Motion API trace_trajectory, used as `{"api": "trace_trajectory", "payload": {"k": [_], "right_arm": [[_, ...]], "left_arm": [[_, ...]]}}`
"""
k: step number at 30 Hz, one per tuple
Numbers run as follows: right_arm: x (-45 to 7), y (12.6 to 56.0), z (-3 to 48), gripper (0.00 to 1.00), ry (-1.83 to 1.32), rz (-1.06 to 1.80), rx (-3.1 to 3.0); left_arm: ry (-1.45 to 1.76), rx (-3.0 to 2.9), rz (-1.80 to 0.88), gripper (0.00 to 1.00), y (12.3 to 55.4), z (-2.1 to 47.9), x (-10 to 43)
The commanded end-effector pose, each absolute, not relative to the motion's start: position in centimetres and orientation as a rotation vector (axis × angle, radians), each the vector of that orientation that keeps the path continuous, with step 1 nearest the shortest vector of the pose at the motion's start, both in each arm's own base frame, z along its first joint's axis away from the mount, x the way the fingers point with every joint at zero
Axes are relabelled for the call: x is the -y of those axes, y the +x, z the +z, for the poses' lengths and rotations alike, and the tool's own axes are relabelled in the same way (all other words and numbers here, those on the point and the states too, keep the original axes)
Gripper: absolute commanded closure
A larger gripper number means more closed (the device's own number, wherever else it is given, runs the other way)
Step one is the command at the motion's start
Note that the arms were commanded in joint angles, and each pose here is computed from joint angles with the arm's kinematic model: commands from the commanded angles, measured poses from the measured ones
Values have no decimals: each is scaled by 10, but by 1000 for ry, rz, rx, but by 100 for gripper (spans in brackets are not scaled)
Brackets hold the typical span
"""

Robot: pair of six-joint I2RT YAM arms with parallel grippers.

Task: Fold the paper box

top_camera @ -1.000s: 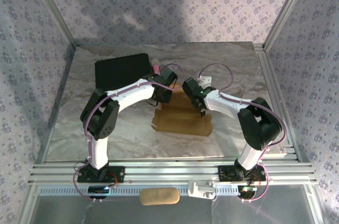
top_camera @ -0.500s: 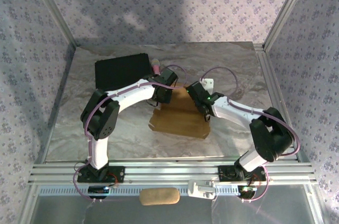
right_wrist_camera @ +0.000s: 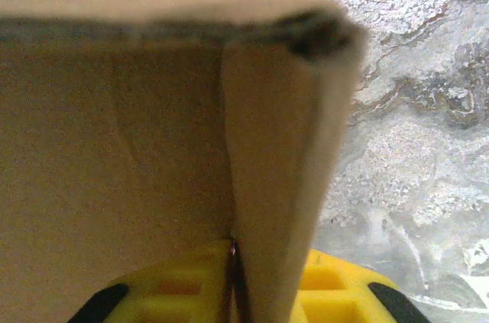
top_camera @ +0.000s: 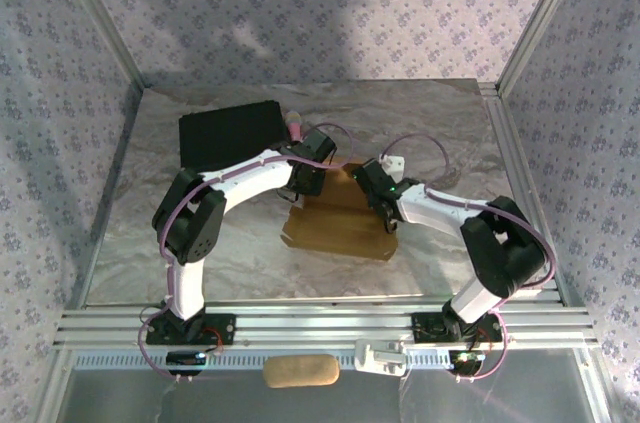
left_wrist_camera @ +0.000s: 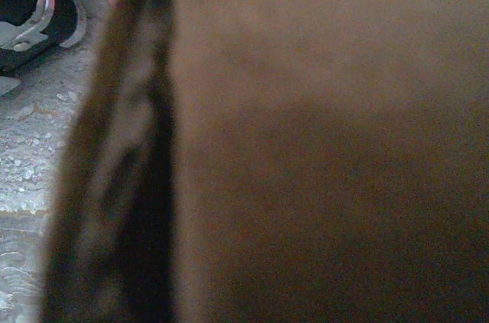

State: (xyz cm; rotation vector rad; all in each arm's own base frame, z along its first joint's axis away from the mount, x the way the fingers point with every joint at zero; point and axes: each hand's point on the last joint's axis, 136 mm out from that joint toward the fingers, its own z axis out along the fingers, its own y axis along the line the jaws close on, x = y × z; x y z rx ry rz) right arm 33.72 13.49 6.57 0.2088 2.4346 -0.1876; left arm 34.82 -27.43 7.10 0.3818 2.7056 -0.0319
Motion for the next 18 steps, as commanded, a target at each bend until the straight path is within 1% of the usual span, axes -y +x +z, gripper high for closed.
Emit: {"api": "trace_trajectory", "payload": {"k": [1,4,9,15,18], "right_arm": [[-126,332,51,84,263,-220,-2472],[-122,330,46,88,280,-243,-2479],[-107,325,43,100,298,-355,-2486],[-96,318,45,100,276,-485,-2466],[-100,318,49,100,239,-500,-2453]], "left_arm": [[408,-2692,17,100,346,83,268],[407,-2693,16,100,346,82,269],[407,-2691,17,100,346,84,268],[399,-2685,24,100,348,86,267],[391,-2682,33,100,349,86,267]]}}
